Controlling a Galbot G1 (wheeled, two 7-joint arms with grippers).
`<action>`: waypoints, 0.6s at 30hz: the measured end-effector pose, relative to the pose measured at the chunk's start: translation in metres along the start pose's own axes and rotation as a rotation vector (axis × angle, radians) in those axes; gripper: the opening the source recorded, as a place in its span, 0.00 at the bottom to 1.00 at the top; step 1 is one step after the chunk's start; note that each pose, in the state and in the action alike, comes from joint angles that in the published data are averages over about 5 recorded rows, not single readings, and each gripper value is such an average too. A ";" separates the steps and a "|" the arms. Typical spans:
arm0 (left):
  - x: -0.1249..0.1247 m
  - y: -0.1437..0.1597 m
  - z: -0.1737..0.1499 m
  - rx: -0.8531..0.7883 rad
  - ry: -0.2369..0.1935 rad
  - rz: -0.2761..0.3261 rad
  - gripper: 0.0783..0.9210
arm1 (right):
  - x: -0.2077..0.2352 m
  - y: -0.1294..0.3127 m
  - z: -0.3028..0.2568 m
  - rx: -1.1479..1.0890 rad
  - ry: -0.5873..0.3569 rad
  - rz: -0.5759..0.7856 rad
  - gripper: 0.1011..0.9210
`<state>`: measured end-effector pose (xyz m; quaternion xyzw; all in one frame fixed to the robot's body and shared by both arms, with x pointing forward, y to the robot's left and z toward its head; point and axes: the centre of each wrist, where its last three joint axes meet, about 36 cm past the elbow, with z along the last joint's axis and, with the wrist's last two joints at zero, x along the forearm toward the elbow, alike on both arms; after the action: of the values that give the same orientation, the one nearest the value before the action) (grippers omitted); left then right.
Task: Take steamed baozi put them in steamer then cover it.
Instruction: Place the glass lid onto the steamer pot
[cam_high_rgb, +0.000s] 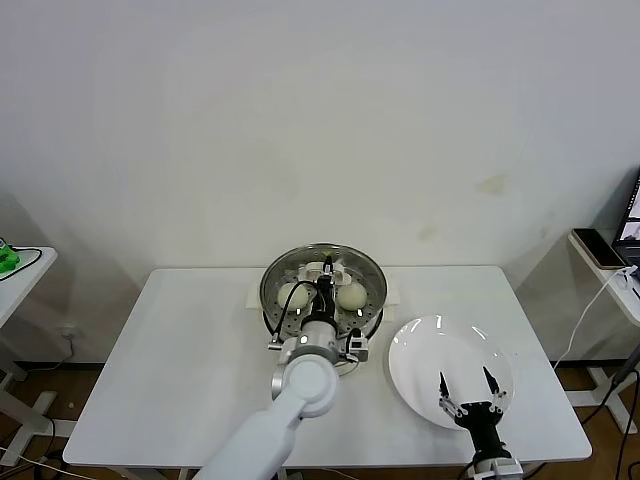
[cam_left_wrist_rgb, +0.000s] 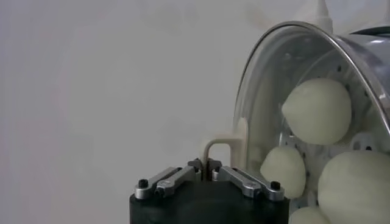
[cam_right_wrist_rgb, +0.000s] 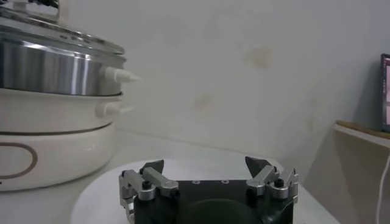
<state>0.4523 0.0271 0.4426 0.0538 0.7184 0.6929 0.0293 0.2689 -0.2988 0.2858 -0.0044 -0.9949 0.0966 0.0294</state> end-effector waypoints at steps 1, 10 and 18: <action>0.000 0.000 0.000 0.000 0.000 0.001 0.06 | 0.000 0.000 0.000 0.000 0.000 -0.001 0.88; -0.001 -0.004 -0.002 -0.005 0.000 0.004 0.06 | 0.000 0.000 0.000 0.000 -0.002 -0.005 0.88; -0.002 -0.006 -0.001 -0.014 0.004 -0.001 0.06 | 0.001 0.002 0.000 -0.002 -0.004 -0.011 0.88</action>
<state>0.4544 0.0253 0.4365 0.0519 0.7138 0.6979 0.0287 0.2684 -0.2971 0.2858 0.0012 -0.9951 0.0954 0.0279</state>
